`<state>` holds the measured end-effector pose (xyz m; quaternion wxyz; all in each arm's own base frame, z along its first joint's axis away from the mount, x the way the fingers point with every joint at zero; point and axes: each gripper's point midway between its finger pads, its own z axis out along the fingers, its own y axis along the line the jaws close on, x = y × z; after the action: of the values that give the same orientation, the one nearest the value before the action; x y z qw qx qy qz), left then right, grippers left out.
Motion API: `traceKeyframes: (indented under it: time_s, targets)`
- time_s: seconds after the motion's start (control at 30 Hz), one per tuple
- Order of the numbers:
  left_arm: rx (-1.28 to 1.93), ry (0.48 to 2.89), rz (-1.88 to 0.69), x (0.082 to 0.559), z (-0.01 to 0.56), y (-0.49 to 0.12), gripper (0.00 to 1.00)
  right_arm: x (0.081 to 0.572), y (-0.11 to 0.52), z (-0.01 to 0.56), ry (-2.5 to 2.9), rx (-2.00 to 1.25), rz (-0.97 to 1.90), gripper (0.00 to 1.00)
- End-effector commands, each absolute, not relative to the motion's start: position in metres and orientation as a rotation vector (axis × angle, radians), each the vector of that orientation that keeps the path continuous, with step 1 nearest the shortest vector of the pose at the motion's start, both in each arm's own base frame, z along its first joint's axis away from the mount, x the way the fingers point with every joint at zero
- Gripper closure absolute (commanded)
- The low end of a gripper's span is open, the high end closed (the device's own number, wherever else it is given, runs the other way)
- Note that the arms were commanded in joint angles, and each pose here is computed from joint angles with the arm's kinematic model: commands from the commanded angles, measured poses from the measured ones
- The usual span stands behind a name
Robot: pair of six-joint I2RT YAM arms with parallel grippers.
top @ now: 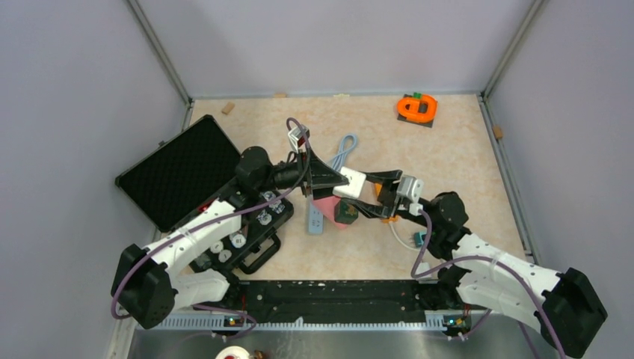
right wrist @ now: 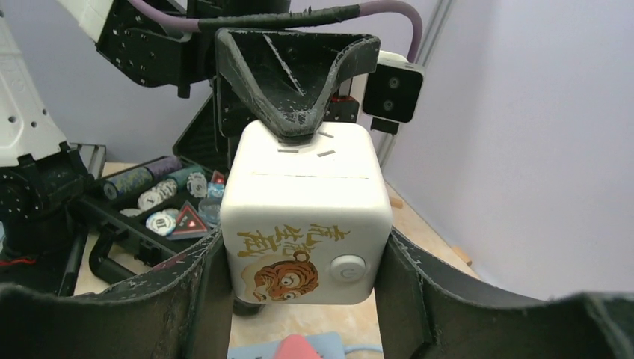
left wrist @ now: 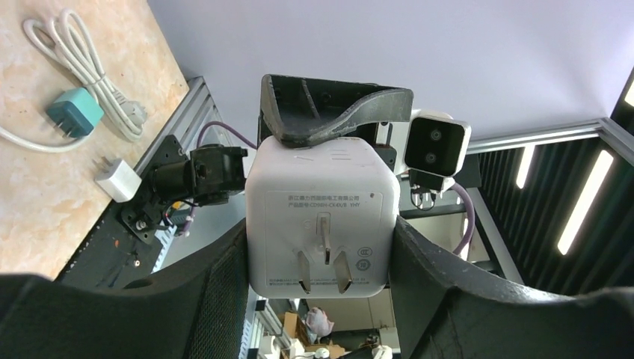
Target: Insert the plug
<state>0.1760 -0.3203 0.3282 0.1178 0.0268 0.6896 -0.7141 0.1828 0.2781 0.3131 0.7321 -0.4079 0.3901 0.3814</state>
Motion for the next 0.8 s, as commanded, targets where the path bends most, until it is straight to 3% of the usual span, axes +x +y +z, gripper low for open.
traceKeyframes:
  time_s: [0.0,0.07,0.17,0.43,0.57,0.77]
  targets:
    - [0.168,1.956,-2.123,0.166,0.338,-0.320,0.95,0.173,0.280,0.354,0.761,-0.873,0.882,1.00]
    - [0.171,1.953,-2.112,0.168,0.334,-0.320,0.68,0.177,0.279,0.353,0.806,-0.854,0.889,1.00]
    - [0.174,1.961,-2.097,0.172,0.329,-0.319,0.05,0.190,0.278,0.346,0.924,-0.817,0.876,1.00]
    - [0.041,2.041,-1.917,0.200,0.290,-0.298,0.01,0.243,0.262,0.310,1.453,-0.623,0.751,1.00]
    - [-0.030,2.105,-1.691,0.216,0.266,-0.280,0.01,0.266,0.238,0.276,1.730,-0.446,0.605,1.00]
    - [-0.019,2.203,-1.271,0.229,0.240,-0.246,0.01,0.271,0.222,0.231,2.040,-0.442,0.526,1.00]
